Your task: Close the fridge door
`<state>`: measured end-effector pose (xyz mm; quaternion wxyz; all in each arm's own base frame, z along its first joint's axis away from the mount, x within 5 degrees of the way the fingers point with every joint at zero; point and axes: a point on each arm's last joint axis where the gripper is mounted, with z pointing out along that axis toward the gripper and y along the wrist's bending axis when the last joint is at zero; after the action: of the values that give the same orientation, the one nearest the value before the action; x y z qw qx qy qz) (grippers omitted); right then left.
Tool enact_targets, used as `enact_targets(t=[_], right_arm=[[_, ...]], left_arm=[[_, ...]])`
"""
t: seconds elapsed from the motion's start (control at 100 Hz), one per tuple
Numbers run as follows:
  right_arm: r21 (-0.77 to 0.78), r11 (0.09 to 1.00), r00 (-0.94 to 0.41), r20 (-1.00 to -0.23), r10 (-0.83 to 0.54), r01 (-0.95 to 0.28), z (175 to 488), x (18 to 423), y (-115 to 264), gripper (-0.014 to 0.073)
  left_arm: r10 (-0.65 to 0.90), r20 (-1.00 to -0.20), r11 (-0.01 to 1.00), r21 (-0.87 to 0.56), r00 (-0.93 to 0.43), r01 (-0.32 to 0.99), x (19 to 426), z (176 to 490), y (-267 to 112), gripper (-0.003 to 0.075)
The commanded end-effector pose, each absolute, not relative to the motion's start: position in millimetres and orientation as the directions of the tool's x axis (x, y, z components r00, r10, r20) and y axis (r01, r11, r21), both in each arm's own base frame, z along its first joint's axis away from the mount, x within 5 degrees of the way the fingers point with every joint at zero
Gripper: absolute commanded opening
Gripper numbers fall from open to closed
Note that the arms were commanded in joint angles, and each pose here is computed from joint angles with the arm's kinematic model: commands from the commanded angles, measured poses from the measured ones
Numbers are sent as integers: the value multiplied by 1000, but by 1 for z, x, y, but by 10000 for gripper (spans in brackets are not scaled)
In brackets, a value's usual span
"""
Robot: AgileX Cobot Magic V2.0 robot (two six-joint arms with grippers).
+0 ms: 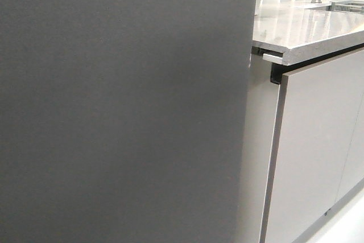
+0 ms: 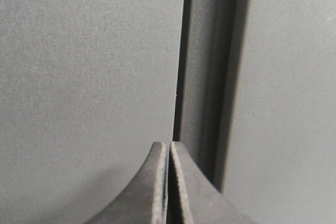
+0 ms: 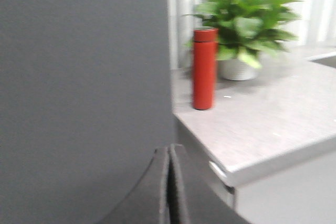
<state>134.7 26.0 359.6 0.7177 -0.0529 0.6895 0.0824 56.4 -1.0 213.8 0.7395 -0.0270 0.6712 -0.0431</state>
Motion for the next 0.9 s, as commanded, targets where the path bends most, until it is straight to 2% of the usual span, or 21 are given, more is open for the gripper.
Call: enact_targets(t=[0.0,0.41,0.6,0.89], right_arm=[[25,988,171,-984,52,-154,361,117,18,-76],[26,1000,169,-985,26,-6,263,67,0,-76],[25,998,178,-984,15,59,242,60,-4,-76],[24,998,155,-988,14,64,214,57,-4,-76]], left_arm=[[-106,-987,994,-102,124,35,59,210,-1,-21],[-106,-987,994,-102,124,35,59,210,-1,-21],[-106,-987,994,-102,124,35,59,210,-1,-21],[-106,-987,994,-102,124,35,59,210,-1,-21]])
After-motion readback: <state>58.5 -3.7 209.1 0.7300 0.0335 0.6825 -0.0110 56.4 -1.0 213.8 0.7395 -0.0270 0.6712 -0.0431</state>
